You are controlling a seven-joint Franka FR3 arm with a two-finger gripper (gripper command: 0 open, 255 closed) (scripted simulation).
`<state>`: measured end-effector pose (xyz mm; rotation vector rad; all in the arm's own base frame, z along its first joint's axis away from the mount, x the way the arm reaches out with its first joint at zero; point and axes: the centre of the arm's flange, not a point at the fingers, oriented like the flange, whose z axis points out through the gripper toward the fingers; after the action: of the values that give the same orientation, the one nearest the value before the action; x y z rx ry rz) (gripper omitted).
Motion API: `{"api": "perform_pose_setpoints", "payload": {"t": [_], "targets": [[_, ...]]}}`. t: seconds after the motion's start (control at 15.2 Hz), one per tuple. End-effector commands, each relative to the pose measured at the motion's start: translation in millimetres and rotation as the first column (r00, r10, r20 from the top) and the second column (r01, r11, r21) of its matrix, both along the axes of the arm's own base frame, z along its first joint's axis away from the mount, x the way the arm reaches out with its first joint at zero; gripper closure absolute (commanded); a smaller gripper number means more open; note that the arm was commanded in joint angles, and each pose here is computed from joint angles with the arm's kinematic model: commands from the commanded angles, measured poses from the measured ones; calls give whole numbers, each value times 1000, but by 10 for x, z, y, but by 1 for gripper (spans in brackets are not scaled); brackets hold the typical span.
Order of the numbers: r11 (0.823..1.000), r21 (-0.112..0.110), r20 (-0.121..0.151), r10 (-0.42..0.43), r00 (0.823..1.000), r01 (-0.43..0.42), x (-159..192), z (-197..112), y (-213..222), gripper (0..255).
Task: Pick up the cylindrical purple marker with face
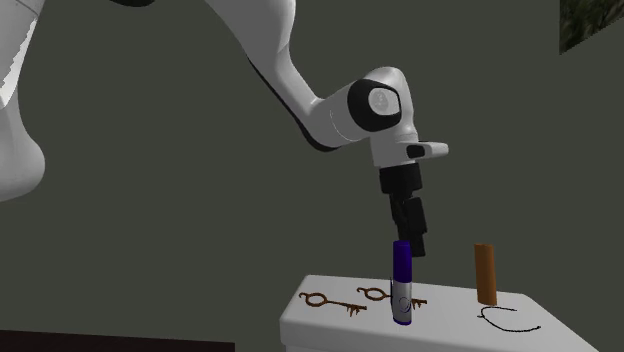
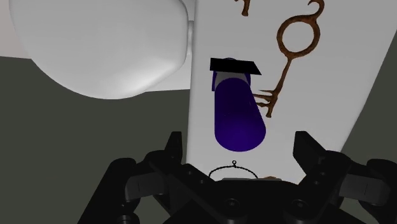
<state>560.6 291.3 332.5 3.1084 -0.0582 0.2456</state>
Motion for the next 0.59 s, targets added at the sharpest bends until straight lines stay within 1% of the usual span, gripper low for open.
{"api": "perform_pose_setpoints", "payload": {"t": [0.0, 0.07, 0.13, 0.53], "targets": [[1000, 0, 0, 0, 1000, 0, -14, -69, -2, 0], [1000, 0, 0, 0, 1000, 0, -14, -69, -2, 0], [1000, 0, 0, 0, 1000, 0, -17, -65, -3, 255], [1000, 0, 0, 0, 1000, 0, -19, -66, -1, 255]]}}
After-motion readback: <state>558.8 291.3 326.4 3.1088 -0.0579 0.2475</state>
